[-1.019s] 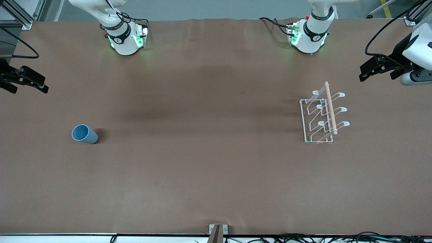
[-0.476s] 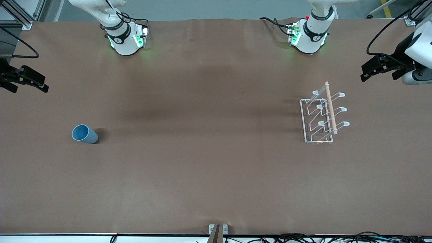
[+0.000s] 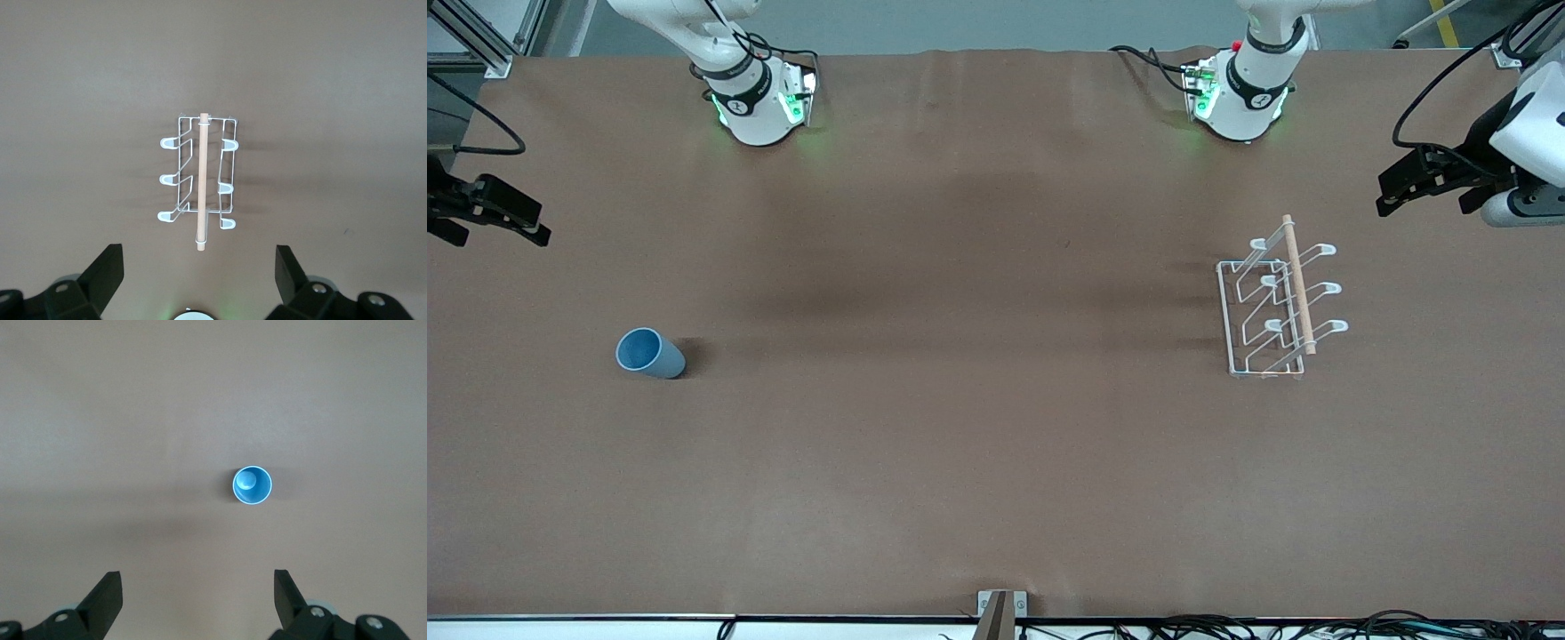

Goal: Hang cup on cup holder

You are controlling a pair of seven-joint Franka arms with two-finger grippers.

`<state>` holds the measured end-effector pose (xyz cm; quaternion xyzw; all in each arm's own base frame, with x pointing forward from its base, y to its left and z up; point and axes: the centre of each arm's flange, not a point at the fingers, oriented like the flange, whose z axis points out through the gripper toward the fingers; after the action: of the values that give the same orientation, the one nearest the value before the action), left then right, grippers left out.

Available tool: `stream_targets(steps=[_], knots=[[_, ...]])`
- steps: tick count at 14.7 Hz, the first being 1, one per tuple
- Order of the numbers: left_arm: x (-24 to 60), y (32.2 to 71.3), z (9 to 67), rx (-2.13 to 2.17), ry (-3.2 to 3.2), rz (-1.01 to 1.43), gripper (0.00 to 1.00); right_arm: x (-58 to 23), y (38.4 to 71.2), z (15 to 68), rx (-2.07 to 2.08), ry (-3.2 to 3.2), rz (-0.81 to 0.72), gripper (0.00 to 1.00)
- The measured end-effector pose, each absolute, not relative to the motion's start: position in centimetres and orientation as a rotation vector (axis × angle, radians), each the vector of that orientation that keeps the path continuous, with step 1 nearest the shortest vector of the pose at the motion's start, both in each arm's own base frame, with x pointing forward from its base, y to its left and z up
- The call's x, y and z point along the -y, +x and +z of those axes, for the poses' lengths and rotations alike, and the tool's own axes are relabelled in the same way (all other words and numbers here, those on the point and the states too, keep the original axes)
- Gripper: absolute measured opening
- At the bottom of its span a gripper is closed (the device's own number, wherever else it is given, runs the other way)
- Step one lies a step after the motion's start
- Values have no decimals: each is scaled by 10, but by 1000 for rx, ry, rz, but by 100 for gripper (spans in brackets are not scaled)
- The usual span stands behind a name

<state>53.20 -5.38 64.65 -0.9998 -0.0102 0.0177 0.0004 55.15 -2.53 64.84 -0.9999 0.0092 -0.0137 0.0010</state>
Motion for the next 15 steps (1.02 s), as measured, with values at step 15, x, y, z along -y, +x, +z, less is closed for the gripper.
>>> stream_targets(steps=[15], knots=[[53, 534, 644, 31, -3141, 62, 100, 129, 585, 388, -152, -3137, 92, 100]])
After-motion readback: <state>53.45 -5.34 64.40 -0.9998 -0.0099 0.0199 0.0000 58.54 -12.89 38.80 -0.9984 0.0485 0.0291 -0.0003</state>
